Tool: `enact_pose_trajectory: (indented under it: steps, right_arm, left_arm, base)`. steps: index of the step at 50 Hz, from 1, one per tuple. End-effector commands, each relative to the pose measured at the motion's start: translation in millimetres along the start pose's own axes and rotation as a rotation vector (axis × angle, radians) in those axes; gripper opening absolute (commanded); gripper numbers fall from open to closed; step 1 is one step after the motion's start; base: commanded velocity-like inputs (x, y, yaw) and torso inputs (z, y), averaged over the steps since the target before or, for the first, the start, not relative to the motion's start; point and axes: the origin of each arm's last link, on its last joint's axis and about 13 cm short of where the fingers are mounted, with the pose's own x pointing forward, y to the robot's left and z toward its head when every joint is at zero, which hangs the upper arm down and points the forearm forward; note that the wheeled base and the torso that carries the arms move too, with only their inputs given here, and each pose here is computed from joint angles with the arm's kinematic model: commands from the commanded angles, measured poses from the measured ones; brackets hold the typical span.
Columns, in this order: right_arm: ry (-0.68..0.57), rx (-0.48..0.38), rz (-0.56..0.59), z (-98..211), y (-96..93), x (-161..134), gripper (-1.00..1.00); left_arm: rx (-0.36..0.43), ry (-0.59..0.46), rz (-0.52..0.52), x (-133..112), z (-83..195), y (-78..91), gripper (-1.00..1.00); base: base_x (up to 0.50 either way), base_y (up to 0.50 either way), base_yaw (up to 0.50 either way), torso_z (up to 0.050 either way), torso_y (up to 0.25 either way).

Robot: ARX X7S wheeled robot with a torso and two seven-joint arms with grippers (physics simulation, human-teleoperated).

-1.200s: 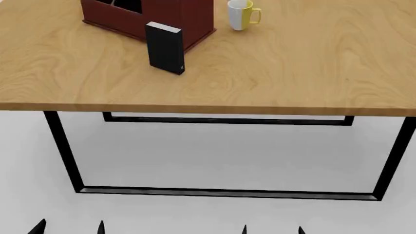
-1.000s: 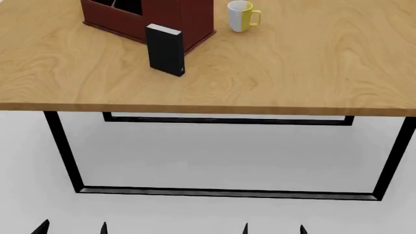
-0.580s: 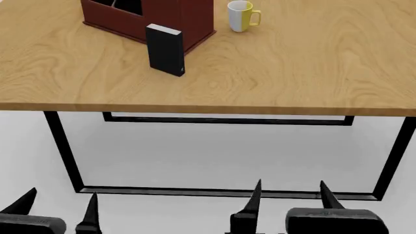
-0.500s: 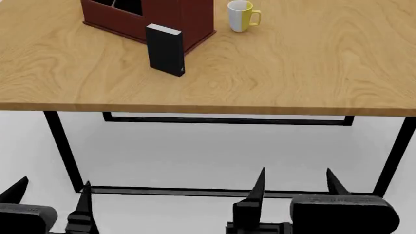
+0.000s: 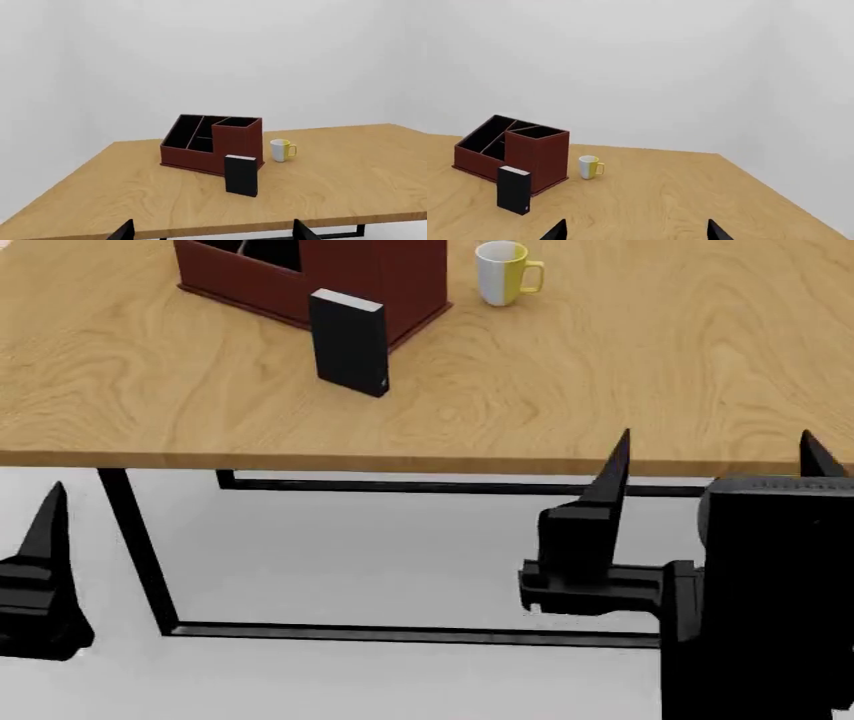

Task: Pick up the book and place it in the front compartment of the caddy.

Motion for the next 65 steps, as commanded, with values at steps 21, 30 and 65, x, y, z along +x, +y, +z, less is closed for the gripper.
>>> enact_pose_trajectory:
  steps: [21,30,65]
  right_arm:
    - [-0.082,-0.105,-0.033,19,-5.1,-16,1.00]
    - [-0.076,-0.099,-0.041,17,-6.4,-16,1.00]
    - [-0.029,-0.065,-0.070,11,-6.2,-14,1.00]
  left_arm:
    - [0.042,-0.042,0.009,-11,17,2.4,1.00]
    - [0.041,-0.042,0.001,-10,17,0.9,1.00]
    - [0.040,-0.047,-0.010,-13,17,-1.4,1.00]
  base:
    - [0.00,0.50,0.00,0.000,0.000]
    - [0.00,0.50,0.00,0.000,0.000]
    - [0.18,0.20,0.00,0.000,0.000]
